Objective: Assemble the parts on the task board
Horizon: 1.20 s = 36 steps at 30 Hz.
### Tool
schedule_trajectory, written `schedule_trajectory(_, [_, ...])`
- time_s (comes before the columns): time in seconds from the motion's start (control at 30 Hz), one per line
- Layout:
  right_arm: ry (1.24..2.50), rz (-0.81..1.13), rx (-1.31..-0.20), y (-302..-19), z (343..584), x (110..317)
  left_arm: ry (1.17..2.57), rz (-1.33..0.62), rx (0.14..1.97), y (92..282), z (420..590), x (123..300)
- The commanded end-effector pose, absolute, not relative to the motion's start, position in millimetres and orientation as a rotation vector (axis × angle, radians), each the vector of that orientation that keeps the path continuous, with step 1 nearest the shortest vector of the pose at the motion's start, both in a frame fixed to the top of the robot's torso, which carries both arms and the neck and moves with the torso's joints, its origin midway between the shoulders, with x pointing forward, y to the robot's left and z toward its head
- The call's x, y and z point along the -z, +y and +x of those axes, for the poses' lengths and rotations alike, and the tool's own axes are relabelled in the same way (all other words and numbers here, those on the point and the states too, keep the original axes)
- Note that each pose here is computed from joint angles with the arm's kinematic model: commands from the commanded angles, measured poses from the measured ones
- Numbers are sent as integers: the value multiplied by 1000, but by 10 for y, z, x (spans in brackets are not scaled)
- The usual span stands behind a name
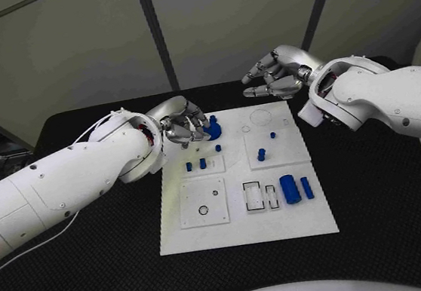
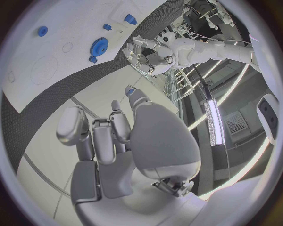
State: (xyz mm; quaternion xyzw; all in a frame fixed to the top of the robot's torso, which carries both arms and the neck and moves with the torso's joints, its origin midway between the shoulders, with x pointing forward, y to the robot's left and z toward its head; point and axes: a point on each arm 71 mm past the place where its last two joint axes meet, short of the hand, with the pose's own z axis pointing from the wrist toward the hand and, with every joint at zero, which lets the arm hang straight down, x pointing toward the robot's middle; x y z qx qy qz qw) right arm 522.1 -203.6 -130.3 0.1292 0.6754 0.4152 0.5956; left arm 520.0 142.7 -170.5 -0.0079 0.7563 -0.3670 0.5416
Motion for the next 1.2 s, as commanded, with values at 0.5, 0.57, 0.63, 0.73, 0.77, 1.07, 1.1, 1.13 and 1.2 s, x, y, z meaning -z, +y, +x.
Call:
schedule_trajectory(0.5, [1564,281,-976,-1991,5217,1288,1742,393,675,1137,5230,1849])
schedule_trajectory(0.57, [1563,281,-977,-1989,5216,1287,1738,405,653,1123,5249,1856])
schedule_trajectory(0.63, [1563,280,-977,-1987,5215,1287,1736,414,636,1108,5263,1863])
schedule_trajectory(0.73, [1563,281,-977,-1986,5215,1287,1739,422,624,1088,5275,1870])
schedule_trajectory(0.77, [1563,281,-977,-1986,5214,1286,1741,424,620,1079,5278,1873])
schedule_trajectory(1.07, [1563,280,-980,-1976,5211,1285,1761,446,615,987,5295,1903])
schedule_trajectory(1.1, [1563,280,-980,-1974,5210,1285,1763,448,616,976,5296,1907])
schedule_trajectory(1.13, [1563,279,-980,-1973,5210,1284,1765,450,616,967,5296,1911])
schedule_trajectory(1.2, [1564,279,-981,-1970,5209,1284,1769,452,616,950,5299,1920])
